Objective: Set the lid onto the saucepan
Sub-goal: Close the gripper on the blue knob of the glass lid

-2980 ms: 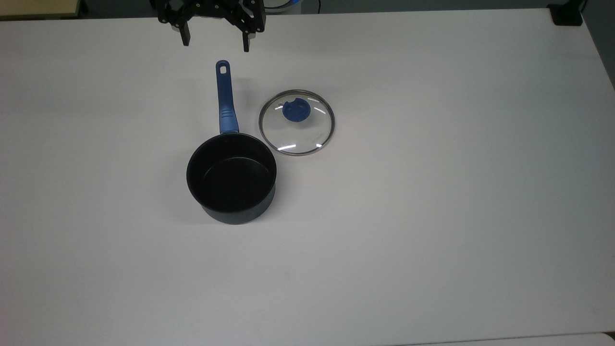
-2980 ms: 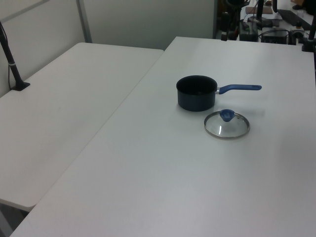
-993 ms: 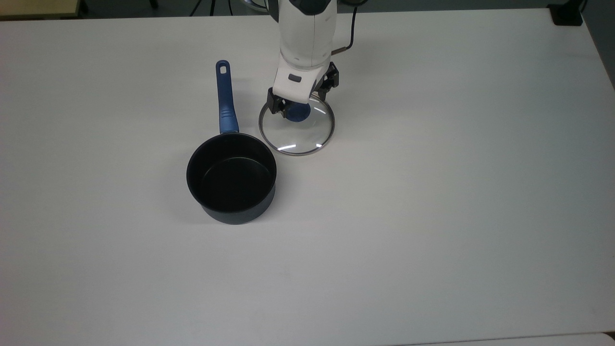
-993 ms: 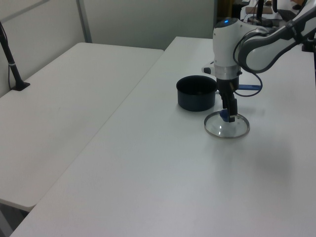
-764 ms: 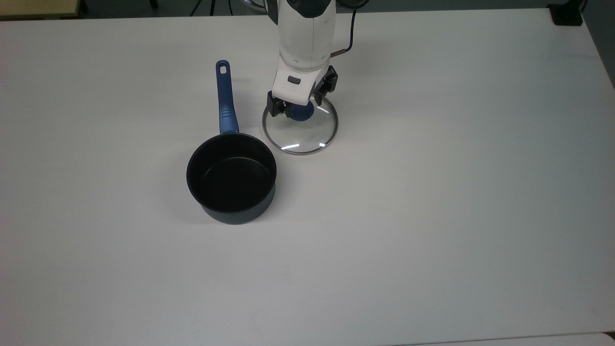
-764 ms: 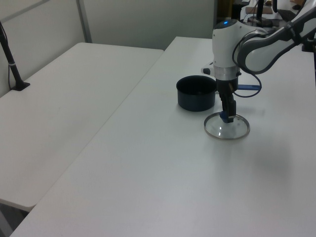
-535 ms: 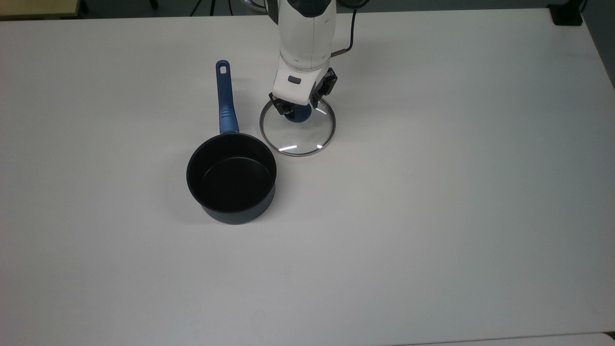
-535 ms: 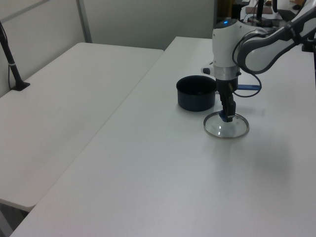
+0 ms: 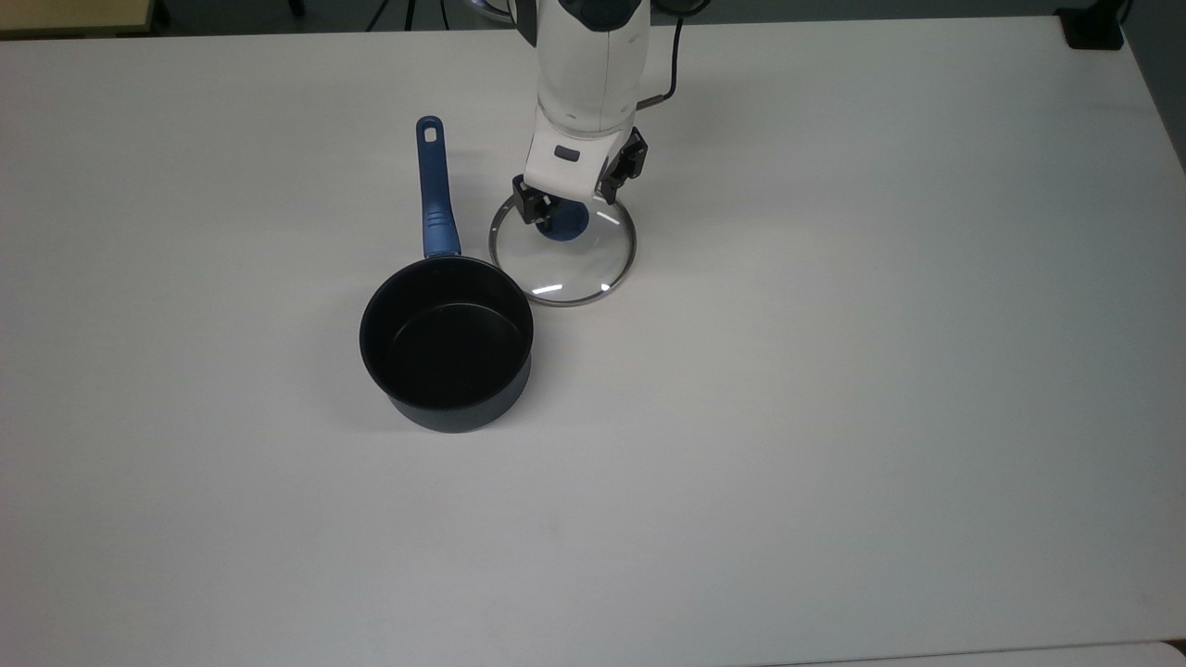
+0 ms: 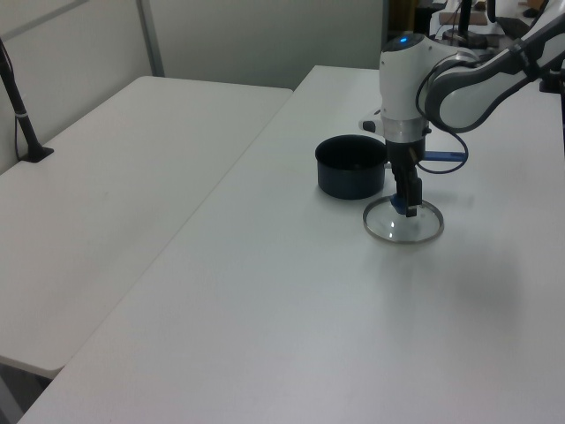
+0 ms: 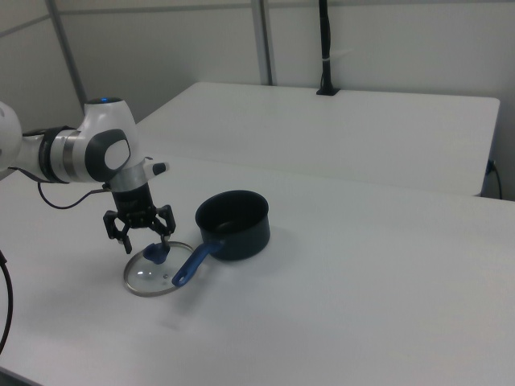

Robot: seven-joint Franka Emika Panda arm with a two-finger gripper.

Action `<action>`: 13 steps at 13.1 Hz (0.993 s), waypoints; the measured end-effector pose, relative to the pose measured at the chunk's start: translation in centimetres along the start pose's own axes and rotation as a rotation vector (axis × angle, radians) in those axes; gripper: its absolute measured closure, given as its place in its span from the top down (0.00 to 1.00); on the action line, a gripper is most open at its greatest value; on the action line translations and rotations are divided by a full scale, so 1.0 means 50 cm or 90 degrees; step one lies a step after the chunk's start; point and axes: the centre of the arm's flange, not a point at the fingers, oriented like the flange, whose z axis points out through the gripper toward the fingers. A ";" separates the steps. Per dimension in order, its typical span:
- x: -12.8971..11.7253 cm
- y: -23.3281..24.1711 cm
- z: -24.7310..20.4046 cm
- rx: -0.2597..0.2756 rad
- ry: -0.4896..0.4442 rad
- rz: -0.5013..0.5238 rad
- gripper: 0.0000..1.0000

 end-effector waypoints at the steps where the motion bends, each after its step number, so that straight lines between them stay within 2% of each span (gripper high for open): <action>1: 0.002 0.006 -0.013 -0.010 0.006 -0.003 0.99; 4: 0.002 0.016 -0.025 -0.046 0.004 -0.014 1.00; 7: 0.004 0.022 0.001 -0.084 -0.010 0.003 1.00; 13: 0.011 0.018 0.029 -0.084 -0.013 0.012 0.96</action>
